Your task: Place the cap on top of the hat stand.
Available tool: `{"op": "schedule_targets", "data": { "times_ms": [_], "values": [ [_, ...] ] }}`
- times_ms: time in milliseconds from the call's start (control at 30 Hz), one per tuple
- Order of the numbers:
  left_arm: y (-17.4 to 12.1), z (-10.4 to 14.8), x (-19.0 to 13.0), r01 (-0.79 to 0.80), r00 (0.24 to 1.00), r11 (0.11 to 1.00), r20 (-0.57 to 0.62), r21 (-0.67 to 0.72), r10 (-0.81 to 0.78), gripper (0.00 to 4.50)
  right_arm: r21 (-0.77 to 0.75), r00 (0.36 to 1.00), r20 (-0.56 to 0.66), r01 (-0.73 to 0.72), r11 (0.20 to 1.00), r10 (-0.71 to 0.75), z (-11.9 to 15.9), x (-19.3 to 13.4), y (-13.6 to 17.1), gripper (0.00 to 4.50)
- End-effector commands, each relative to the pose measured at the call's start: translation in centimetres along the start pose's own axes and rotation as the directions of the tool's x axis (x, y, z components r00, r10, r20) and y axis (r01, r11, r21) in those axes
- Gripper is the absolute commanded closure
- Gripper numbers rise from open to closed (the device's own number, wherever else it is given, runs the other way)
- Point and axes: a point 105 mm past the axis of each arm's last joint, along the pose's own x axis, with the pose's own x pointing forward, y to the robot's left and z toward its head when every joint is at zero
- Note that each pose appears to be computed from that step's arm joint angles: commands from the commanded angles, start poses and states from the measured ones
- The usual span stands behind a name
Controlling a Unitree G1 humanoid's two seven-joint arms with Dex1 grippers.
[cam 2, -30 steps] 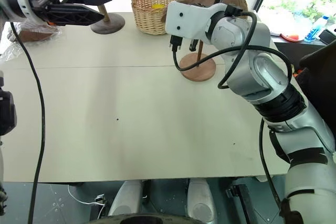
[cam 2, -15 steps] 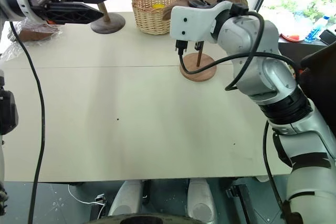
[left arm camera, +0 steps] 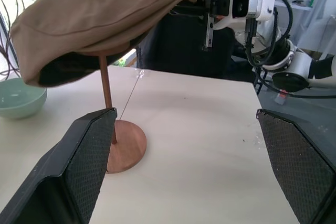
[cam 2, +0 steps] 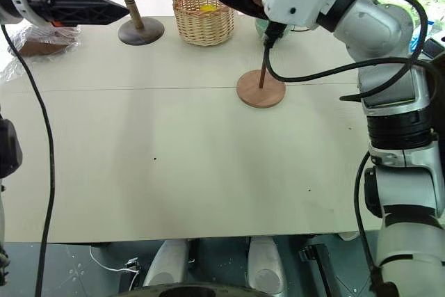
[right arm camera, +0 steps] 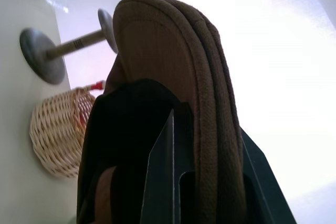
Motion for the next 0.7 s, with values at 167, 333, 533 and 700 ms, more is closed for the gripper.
{"op": "schedule_targets", "data": {
  "times_ms": [167, 333, 533, 700],
  "values": [
    [-0.6, 1.5, -0.4, -0.021, 1.0, 0.999, 0.02, 0.048, 0.02, 0.0, -0.153, 0.983, 0.173, 0.084, 0.985, -0.057, 0.3, -2.0, -1.3, 4.48],
    [-0.9, 1.8, -0.6, -0.03, 0.999, 0.999, 0.024, 0.041, 0.029, 0.0, -0.22, 0.978, 0.208, 0.026, 0.975, 0.02, 0.1, -4.3, 1.0, 4.48],
    [-1.0, 2.0, -0.7, -0.032, 0.999, 0.999, 0.022, 0.04, 0.031, 0.0, -0.224, 0.986, 0.149, -0.046, 0.974, 0.08, -1.4, -6.1, 3.0, 4.48],
    [-0.9, 2.1, -0.2, -0.023, 0.999, 0.999, 0.023, 0.049, 0.022, 0.0, -0.17, 0.988, 0.09, -0.105, 0.98, 0.122, -2.9, -6.3, 4.6, 3.71]
  ]
}}
